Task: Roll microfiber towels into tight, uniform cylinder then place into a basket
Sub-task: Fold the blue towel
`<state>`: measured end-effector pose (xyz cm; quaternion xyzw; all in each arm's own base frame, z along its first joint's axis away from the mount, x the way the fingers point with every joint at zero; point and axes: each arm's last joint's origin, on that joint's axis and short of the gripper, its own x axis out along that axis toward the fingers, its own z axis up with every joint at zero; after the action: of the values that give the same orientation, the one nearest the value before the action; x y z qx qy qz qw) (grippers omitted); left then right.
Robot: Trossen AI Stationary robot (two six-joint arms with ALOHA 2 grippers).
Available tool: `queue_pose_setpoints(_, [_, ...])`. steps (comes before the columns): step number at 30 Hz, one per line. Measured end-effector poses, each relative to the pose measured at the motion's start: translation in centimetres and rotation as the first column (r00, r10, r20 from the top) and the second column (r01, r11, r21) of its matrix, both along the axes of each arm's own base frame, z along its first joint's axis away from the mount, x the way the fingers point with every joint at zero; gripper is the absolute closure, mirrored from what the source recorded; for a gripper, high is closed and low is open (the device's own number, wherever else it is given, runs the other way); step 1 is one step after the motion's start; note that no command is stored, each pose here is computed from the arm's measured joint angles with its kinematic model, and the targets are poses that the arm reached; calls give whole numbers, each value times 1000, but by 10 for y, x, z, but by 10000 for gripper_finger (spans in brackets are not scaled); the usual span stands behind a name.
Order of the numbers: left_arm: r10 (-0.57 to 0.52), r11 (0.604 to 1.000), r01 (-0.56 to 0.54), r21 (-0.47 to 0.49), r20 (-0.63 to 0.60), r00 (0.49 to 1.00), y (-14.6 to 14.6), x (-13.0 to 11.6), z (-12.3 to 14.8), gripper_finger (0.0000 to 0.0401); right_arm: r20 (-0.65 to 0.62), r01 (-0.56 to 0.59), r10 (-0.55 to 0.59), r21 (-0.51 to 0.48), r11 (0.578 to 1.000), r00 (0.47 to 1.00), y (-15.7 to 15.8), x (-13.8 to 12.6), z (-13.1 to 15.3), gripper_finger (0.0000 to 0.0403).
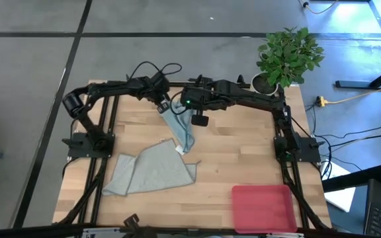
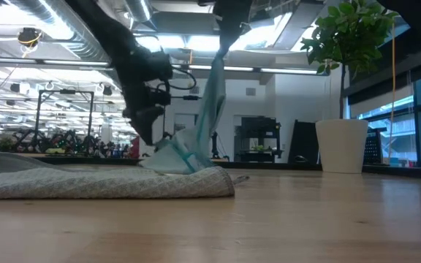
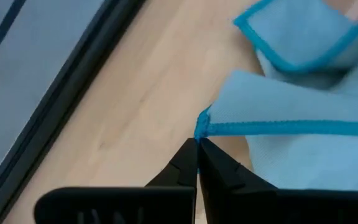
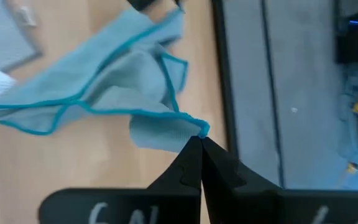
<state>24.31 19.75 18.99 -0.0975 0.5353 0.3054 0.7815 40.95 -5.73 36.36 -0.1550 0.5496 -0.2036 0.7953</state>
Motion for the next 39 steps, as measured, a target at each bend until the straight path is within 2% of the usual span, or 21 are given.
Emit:
queue_pose_setpoints(7, [26,998,-26,55,5,1000,-22,-19,39,401,-17,79,-79,-29,996,997,-13,-8,3,398])
queue_pose_setpoints(12, [31,994,-36,106,53,998,-44,-37,73,401,-14,193,-196,-110,975,981,-32,-16,5,398])
queue_pose_setpoints(15, [7,994,-14,108,68,998,-59,-48,87,401,-17,227,-230,-122,966,973,-44,-19,5,398])
queue_pose_setpoints(19, [29,994,-36,102,69,997,-76,-65,100,401,-16,268,-272,-137,954,962,-59,-23,5,398])
queue_pose_setpoints(22, [57,997,-59,59,30,998,-87,-77,103,401,-16,297,-303,-156,942,953,-68,-26,6,398])
queue_pose_setpoints(25, [100,995,-100,20,-29,995,-94,-84,100,401,-16,309,-314,-132,942,949,-75,-29,5,398])
queue_pose_setpoints(34, [161,987,-161,14,-74,984,-97,-84,80,401,8,326,-325,-29,945,946,-92,-32,4,396])
queue_pose_setpoints(37, [164,986,-164,14,-71,984,-97,-84,75,401,25,316,-315,-13,949,949,-96,-32,5,384])
queue_pose_setpoints(39, [164,986,-164,15,-68,984,-97,-83,73,401,13,271,-270,-7,963,963,-96,-30,5,369])
